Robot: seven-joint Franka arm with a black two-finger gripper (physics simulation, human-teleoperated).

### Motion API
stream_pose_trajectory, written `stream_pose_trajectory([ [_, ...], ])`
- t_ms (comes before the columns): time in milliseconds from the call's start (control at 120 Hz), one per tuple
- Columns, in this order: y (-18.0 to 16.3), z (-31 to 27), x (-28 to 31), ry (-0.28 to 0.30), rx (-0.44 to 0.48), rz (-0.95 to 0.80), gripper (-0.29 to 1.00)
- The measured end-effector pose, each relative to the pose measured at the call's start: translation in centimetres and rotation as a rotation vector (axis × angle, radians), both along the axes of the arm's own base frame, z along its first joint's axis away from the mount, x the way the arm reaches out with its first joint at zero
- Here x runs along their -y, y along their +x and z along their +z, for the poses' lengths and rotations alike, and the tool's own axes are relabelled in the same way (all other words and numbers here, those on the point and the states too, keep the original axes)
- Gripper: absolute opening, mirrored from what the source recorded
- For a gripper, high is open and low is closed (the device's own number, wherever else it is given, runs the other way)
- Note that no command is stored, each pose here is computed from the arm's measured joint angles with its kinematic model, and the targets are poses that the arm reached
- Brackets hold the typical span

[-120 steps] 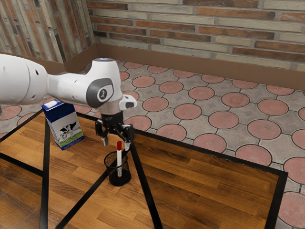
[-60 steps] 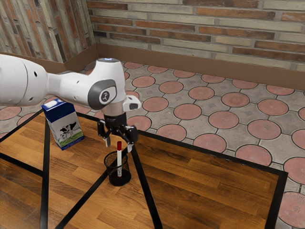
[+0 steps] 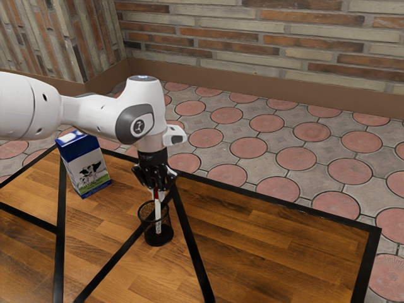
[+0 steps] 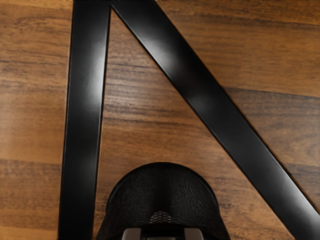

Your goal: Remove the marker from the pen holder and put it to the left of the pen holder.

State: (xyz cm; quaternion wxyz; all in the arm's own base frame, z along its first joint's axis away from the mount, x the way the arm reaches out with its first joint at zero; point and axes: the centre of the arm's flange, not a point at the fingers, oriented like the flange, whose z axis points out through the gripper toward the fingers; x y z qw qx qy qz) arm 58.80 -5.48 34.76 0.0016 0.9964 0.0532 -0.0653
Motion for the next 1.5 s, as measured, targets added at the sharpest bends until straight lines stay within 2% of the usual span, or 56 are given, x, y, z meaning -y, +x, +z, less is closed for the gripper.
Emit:
stream_pose_trajectory([
  [200, -2.8, 4.8, -0.5, -0.008, 0.046, 0.004, -0.05],
  [350, -8.7, 13.1, -1.1, -0.037, 0.107, 0.006, -0.06],
  [433, -11.6, 15.6, -3.5, -0.032, 0.091, 0.043, -0.07],
  [525, -13.6, 14.2, -5.8, -0.004, -0.018, 0.085, -0.07],
  [700, -16.3, 8.1, -7.4, 0.04, -0.348, 0.135, -0.08],
  [800, -15.9, 3.6, -7.4, 0.066, -0.545, 0.146, -0.08],
  [883, -15.2, 1.8, -7.3, 0.08, -0.631, 0.152, -0.08],
  [1083, -15.0, 1.7, -6.6, 0.081, -0.682, 0.159, 0.33],
  [1175, -14.8, 2.8, -6.4, 0.078, -0.662, 0.161, 0.46],
  [1308, -10.7, 6.8, -6.1, 0.054, -0.34, 0.135, 0.56],
  [1500, -6.9, 10.7, -4.4, 0.039, -0.055, 0.055, 0.63],
])
